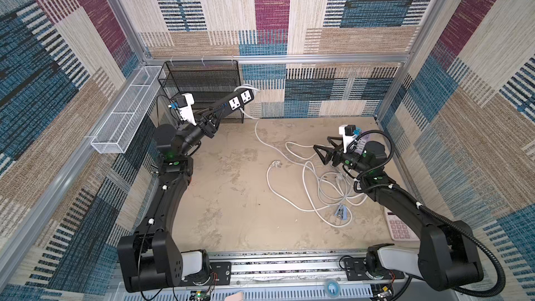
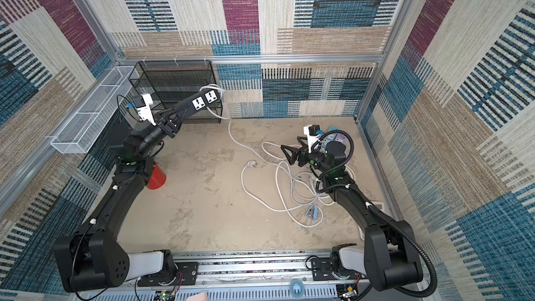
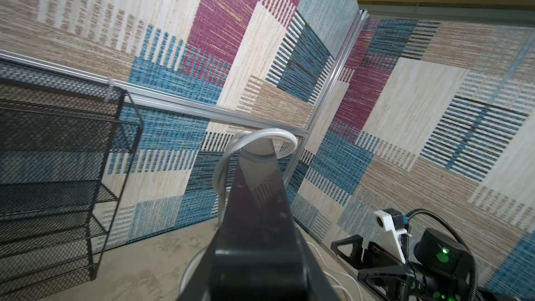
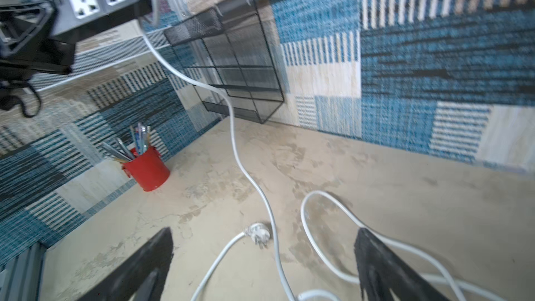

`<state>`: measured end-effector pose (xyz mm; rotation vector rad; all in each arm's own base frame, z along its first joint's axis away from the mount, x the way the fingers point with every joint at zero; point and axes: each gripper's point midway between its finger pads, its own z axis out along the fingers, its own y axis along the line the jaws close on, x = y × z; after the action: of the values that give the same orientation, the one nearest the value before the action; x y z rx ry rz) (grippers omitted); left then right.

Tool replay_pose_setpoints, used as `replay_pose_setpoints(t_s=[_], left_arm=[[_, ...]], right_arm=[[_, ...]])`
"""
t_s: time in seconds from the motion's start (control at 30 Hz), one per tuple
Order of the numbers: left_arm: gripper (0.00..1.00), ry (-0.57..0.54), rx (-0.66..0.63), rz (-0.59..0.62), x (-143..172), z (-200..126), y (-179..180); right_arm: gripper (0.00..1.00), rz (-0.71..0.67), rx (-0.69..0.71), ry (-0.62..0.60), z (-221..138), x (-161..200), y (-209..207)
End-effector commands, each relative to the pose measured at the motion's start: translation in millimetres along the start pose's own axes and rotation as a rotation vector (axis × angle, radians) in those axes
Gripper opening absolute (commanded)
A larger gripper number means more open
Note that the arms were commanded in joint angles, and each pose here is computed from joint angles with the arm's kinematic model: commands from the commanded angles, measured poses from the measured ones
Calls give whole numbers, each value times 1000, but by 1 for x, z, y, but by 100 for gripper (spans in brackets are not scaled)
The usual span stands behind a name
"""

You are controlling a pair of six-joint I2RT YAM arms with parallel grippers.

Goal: Unwrap the cord wrapped around the power strip
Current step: Unwrap the power cord from the power strip.

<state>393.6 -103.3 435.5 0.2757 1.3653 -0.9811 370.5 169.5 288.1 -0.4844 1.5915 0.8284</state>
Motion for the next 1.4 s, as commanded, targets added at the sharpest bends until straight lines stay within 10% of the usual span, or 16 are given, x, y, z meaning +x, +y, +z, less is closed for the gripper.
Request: replay_pose_setpoints(t_s=[0.0,0.83,1.1,1.37], left_arm=[[0,1,137,5,-6,12,-36],[0,49,319,-26,5,21,-99],[0,52,341,-31,6,20,-106],[0,52,340,-21,6,19,-107]], right_arm=[[98,-139,-203,-64,9,-32,38],[97,-311,-502,-287,136,-73,101],[73,-280,-534,-289,163,-74,94],[24,-245,-542,-258,161,-55,95]])
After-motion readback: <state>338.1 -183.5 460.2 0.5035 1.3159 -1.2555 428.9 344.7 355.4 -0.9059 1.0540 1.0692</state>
